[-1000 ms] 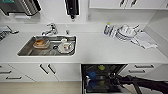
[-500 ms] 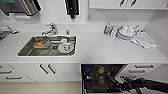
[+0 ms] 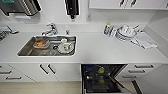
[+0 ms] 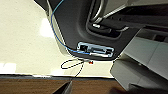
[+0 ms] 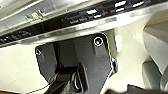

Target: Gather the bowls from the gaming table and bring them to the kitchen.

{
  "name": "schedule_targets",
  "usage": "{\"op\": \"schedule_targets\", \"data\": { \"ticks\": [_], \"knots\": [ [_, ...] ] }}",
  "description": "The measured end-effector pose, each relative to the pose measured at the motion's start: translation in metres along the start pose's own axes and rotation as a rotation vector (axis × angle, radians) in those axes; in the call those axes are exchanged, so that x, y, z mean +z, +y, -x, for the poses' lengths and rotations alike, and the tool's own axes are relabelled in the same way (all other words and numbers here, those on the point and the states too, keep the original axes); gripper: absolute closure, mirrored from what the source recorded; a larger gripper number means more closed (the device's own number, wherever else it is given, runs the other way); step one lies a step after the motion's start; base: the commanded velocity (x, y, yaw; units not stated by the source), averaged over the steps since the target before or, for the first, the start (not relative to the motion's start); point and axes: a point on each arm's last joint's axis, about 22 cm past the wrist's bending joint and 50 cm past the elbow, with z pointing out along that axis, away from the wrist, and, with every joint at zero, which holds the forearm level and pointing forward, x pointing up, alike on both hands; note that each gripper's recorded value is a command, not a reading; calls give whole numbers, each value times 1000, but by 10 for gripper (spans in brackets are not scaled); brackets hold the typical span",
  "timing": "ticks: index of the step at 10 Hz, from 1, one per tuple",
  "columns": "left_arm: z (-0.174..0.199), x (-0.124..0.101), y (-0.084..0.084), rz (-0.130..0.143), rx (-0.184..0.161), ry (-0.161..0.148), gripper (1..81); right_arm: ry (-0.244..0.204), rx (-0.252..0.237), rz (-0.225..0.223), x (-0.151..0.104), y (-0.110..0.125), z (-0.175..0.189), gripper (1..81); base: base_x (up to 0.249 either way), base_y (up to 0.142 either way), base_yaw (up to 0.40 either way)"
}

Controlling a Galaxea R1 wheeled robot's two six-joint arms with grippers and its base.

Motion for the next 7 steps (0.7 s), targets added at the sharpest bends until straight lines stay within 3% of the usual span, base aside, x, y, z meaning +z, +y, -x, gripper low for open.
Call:
{"op": "schedule_targets", "data": {
  "ticks": [2,4,6,7],
  "knots": [
    [0,5,13,19,-8,2,10,-47,32,10,11,26,59,10,0,0,0],
    [-10,1,5,5,4,13,10,-54,48,5,14,38,95,10,0,0,0],
    [-30,-2,7,5,52,34,10,-25,62,-26,23,36,118,10,0,0,0],
    [-38,-2,10,8,111,35,10,-6,71,-41,26,34,124,10,0,0,0]
  ]
}}
